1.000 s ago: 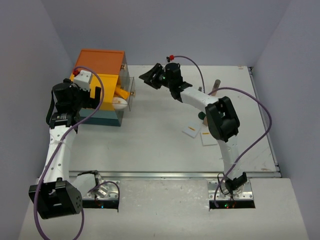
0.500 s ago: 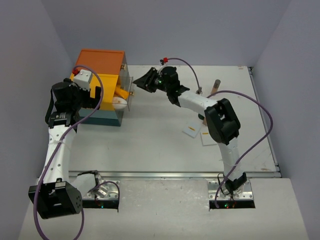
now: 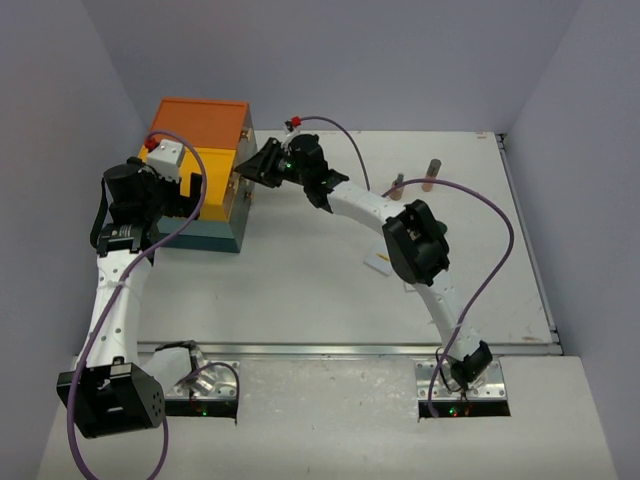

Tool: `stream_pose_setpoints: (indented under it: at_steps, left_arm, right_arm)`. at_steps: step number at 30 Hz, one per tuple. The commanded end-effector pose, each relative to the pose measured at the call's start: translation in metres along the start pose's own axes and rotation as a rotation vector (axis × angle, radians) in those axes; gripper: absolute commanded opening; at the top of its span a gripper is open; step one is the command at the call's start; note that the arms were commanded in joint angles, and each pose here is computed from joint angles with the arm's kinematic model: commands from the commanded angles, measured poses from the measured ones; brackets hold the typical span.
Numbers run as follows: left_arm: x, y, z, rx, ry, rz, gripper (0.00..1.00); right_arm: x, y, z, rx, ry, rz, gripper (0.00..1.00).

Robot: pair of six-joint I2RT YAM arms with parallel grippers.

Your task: Organize the makeup

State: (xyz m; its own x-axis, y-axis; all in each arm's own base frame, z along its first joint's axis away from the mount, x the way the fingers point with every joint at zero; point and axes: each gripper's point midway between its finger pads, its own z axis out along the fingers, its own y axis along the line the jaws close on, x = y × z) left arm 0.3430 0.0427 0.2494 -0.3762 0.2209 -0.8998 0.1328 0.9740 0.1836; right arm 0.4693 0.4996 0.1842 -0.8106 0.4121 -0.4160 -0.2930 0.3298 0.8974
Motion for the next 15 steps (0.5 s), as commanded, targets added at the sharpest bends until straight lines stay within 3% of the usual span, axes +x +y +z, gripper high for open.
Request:
stream_pose_setpoints:
  at_steps: [1, 7, 15]
  left_arm:
    - [-0.019, 0.009, -0.004, -0.032, -0.058, 0.018, 1.00]
    - [-0.017, 0.009, -0.002, -0.030, -0.053, 0.014, 1.00]
    - [-0.012, 0.008, 0.009, -0.018, -0.046, 0.002, 1.00]
  right_arm:
    - [-0.009, 0.011, 0.008, -0.034, -0.028, -0.001, 0.38]
    - [-0.019, 0.011, -0.006, -0.026, -0.043, -0.017, 0.38]
    - [-0.073, 0.024, -0.028, -0.064, -0.146, -0.030, 0.44]
